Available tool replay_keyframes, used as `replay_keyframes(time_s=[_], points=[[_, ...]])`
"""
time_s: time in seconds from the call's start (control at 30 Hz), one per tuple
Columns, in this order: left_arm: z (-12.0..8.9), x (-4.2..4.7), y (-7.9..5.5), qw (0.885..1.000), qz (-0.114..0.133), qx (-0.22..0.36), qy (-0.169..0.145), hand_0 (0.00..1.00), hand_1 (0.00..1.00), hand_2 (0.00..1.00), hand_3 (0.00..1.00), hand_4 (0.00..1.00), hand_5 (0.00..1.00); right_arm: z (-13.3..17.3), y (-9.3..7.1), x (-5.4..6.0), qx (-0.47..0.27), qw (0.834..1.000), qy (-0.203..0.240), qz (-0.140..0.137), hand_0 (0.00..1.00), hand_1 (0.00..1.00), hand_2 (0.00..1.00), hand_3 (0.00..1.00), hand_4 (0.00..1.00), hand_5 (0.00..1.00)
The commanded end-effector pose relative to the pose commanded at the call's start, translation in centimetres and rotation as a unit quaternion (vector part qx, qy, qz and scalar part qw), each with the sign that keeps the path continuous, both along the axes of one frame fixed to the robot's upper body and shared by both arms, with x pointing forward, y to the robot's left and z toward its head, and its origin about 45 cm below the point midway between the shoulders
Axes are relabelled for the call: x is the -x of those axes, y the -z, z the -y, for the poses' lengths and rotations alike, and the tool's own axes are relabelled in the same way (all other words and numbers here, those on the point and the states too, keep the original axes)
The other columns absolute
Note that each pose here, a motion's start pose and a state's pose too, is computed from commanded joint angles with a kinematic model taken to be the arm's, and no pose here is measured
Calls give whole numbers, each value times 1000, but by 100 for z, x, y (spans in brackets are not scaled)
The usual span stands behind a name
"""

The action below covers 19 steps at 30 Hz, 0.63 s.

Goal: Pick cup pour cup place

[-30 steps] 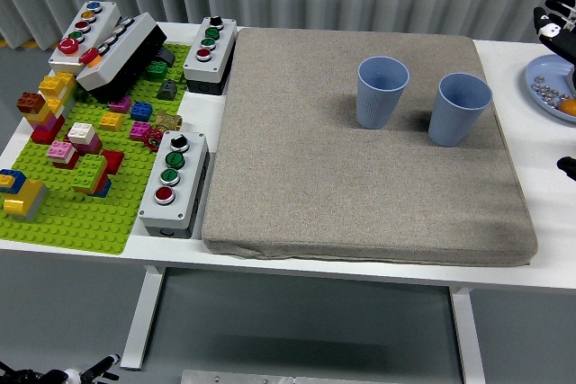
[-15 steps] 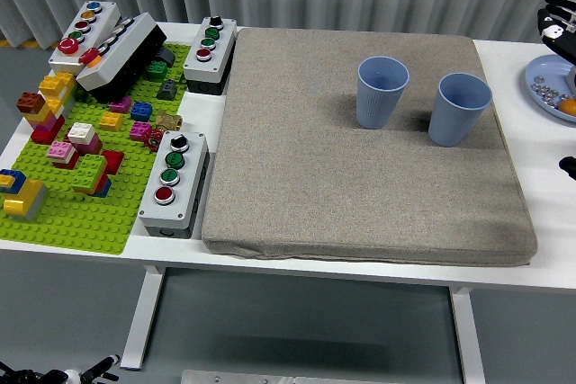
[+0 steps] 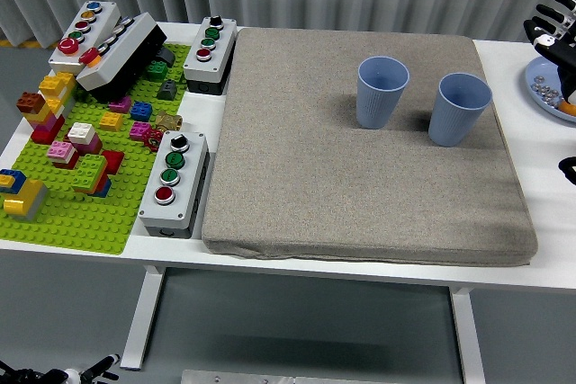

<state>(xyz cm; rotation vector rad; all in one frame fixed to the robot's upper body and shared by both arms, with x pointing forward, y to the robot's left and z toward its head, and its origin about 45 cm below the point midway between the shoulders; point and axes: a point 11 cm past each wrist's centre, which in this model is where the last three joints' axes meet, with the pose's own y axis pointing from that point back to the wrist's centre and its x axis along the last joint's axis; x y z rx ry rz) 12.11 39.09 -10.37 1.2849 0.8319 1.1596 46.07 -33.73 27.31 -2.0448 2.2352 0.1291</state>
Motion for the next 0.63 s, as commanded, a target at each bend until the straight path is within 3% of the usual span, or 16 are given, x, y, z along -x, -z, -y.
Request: replay_keyframes(time_s=[0.63], points=[[-2, 32, 8, 1000, -3, -1, 0, 849, 858, 879, 778, 593, 998, 16, 71, 22, 7, 1000, 3, -8, 944, 850, 871, 863, 765, 998]])
